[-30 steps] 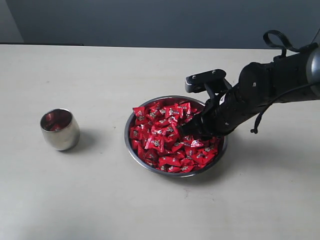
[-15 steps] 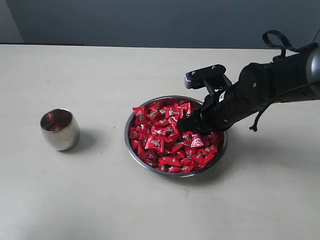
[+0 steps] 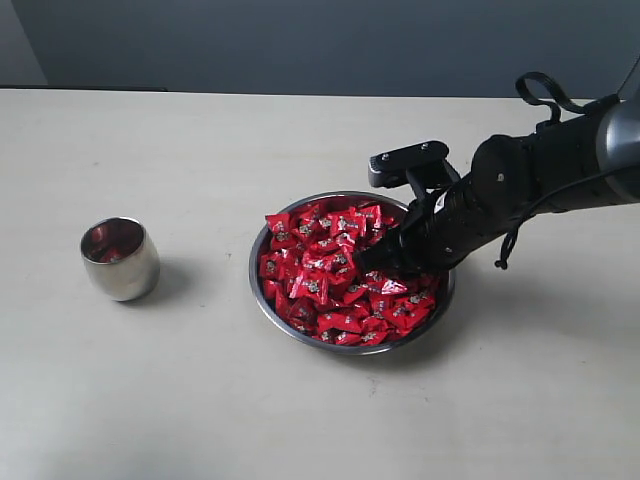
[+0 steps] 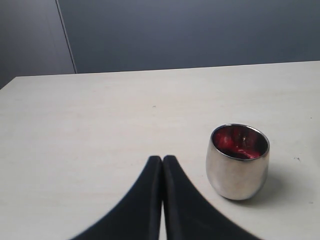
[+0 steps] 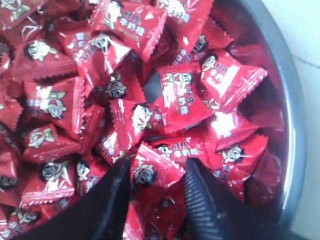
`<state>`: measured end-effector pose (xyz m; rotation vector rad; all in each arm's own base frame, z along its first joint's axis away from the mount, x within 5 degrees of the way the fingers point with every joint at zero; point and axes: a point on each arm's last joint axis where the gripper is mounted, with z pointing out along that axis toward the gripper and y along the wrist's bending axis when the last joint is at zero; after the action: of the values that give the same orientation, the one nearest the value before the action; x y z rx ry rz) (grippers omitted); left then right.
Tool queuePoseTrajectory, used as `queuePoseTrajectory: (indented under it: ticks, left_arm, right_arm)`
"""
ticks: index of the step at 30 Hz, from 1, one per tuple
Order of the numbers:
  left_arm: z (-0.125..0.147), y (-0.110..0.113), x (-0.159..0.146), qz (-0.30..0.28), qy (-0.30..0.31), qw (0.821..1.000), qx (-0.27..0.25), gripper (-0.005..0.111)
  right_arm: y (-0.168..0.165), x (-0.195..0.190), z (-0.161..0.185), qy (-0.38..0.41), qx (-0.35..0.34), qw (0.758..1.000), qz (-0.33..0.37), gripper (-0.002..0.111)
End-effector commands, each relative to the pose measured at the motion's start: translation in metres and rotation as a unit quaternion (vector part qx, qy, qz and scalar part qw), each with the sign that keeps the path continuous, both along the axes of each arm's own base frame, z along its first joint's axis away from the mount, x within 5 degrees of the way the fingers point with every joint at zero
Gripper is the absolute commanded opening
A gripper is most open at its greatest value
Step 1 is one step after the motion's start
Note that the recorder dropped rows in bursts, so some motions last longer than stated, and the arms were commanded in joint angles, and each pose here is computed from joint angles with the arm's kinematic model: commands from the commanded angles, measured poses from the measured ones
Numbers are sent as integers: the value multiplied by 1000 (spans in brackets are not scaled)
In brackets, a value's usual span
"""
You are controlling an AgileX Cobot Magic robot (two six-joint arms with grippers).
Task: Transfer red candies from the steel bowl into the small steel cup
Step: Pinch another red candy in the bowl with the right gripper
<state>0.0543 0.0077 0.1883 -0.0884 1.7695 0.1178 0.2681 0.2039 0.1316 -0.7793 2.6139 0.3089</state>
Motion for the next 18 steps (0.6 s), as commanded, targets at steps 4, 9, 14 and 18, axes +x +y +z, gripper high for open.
queuePoseTrajectory:
  ticks: [4,9,14,18]
  left_arm:
    - [-1,0,0,0,-1,1000,-2,0]
    - [-1,0,0,0,-1,1000,-2,0]
    - [-1,0,0,0,-1,1000,-2,0]
    - [-1,0,0,0,-1,1000,-2,0]
  right_arm:
    - [0,0,1,4,-2,1000,2,36]
    - [0,0,0,6,-3,1000,3,36]
    - [1,-1,-19,39,-9,999,-13,36]
    - [2,-1,-22,41,-7,999,-19,36]
